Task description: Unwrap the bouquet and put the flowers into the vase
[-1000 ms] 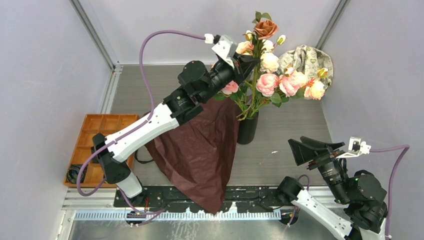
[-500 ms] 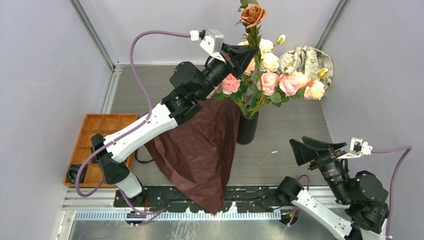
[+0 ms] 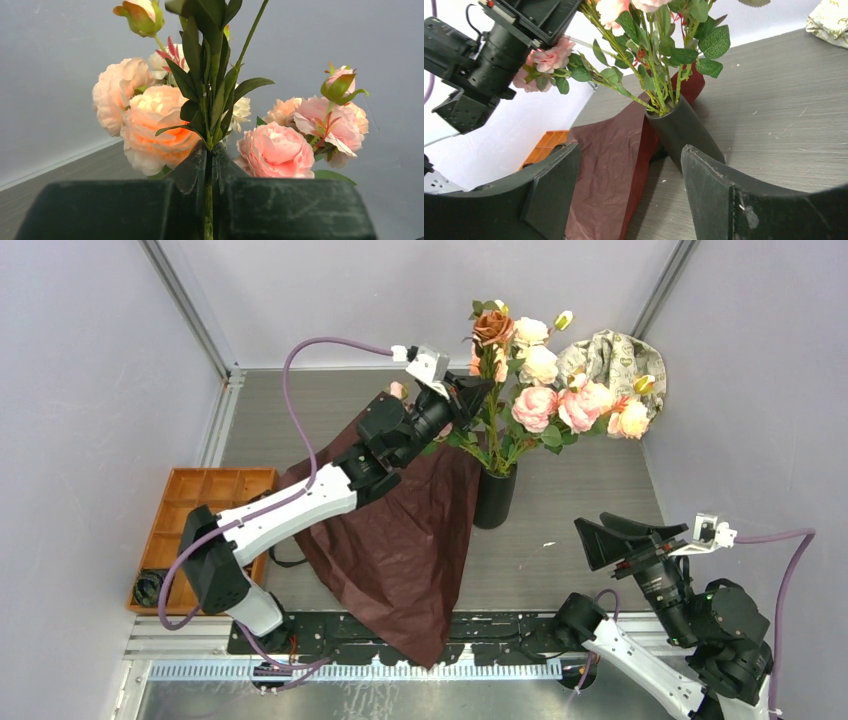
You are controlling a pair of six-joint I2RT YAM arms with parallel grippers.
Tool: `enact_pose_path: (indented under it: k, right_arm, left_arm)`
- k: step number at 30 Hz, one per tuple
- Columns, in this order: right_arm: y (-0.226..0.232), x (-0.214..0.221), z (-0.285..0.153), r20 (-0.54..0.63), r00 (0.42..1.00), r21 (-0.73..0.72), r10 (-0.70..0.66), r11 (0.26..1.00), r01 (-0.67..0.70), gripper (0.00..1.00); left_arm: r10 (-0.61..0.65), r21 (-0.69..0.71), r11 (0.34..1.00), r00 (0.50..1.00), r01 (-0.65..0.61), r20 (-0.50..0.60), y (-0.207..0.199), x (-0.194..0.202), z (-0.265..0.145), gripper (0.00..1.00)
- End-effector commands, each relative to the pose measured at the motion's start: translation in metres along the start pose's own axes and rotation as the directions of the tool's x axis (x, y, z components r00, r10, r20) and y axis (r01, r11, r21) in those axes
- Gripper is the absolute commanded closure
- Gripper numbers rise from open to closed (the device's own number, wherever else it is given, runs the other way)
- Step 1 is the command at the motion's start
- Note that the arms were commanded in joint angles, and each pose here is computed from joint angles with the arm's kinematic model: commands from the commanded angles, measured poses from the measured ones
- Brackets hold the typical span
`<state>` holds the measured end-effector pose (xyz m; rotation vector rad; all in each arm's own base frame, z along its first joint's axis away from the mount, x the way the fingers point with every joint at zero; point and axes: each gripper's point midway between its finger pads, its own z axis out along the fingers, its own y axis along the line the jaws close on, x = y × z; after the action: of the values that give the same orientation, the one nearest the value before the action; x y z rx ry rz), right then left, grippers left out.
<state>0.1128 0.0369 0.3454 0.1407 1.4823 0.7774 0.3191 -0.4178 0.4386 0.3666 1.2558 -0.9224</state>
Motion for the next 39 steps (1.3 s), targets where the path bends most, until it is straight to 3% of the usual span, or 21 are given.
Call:
enact_pose_path:
  k: [1,12,22,39]
  right_arm:
    - [0.006,-0.005,0.003,0.031,0.999,-0.024,0.030,0.999,-0.030,0.21]
    - [0.008,0.003,0.008,0.014,0.999,-0.032,0.047,0.998,-0.047,0.21]
    - [0.004,0.009,0.010,0.001,0.999,-0.014,0.038,0.999,-0.038,0.21]
    - [0.004,0.014,0.011,-0.011,0.999,-0.013,0.045,0.999,-0.045,0.19]
  left_arm:
    - [-0.041,-0.005,0.999,0.993,0.041,0.112,-0.002,-0.041,-0.015,1.00]
    - [-0.129,-0.033,0.991,0.991,0.128,-0.031,0.006,0.040,-0.009,1.00]
    - [-0.048,-0.003,0.999,0.987,0.048,-0.154,-0.019,0.084,-0.007,0.98]
    - [-0.092,-0.103,0.993,0.952,0.064,-0.292,-0.023,0.140,-0.046,0.94]
